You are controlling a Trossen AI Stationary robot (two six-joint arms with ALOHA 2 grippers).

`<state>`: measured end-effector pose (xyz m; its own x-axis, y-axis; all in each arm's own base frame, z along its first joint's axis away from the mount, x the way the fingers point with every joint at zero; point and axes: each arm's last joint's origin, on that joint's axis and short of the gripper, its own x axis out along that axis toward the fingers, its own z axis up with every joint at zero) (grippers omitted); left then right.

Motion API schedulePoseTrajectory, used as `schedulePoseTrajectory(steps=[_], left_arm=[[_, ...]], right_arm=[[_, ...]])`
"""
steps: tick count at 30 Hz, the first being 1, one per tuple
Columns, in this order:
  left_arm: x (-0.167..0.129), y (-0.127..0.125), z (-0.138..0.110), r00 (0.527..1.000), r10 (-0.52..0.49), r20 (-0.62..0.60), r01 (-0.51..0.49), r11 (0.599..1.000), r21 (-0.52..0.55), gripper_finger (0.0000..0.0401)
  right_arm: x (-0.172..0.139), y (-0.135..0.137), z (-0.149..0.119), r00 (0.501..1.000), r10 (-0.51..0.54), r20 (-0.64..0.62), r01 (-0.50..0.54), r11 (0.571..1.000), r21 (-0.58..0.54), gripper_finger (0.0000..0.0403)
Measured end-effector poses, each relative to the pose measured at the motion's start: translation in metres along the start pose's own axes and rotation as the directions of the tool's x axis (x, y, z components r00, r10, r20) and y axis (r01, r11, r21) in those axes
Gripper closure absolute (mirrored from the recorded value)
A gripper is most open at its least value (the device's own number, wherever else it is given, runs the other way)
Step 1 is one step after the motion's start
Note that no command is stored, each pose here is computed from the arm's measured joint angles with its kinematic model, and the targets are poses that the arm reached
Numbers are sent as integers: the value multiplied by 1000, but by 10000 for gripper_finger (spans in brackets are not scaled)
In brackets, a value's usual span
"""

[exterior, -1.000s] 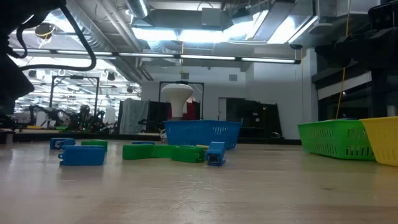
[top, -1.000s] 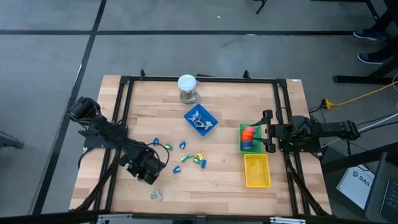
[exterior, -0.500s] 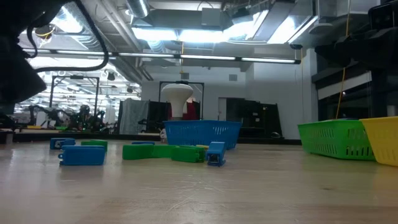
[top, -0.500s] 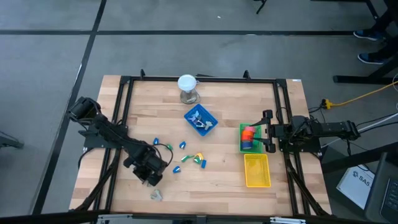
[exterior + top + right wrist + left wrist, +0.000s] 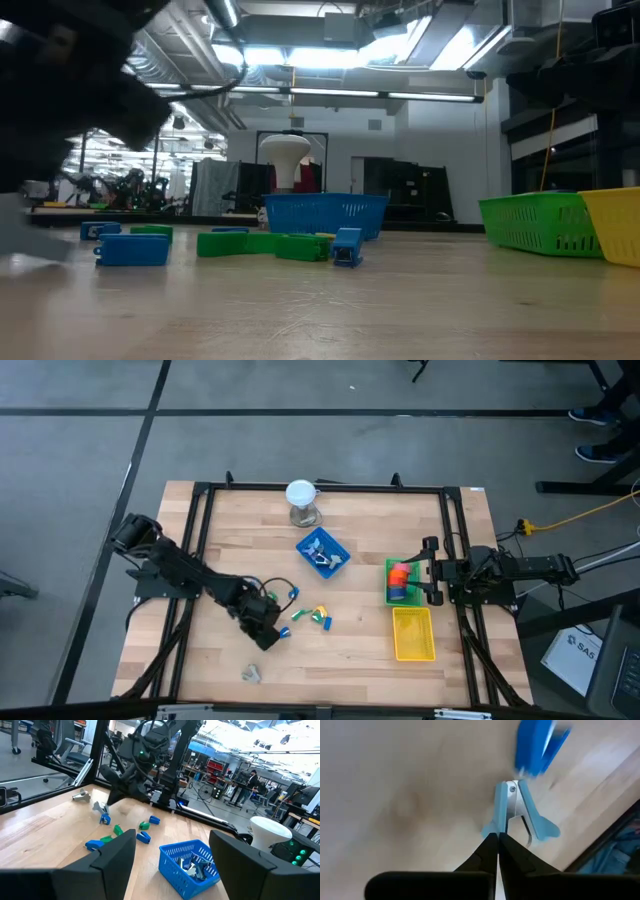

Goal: Pick and place Stapler, Stapler remover, tape
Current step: Put the blue stapler remover into the blue bin

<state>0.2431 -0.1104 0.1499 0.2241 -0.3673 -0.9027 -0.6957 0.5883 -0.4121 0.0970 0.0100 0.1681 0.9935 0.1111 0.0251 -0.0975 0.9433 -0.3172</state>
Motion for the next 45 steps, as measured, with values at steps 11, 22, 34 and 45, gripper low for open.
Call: schedulePoseTrajectory(steps=[11,22,34,45], left_arm=[[-9,-2,33,983,-54,175,0,955,298,399],[-35,-6,77,940,-134,313,-36,875,482,399],[-61,-9,116,819,-325,473,-57,773,631,399],[-76,-9,135,686,-357,634,-200,746,636,399]], right_arm=[[0,0,0,1000,0,0,0,1000,0,143],[0,0,0,1000,0,0,0,1000,0,143],[0,0,0,1000,0,0,0,1000,0,143],[0,0,0,1000,0,1,0,1000,0,143]])
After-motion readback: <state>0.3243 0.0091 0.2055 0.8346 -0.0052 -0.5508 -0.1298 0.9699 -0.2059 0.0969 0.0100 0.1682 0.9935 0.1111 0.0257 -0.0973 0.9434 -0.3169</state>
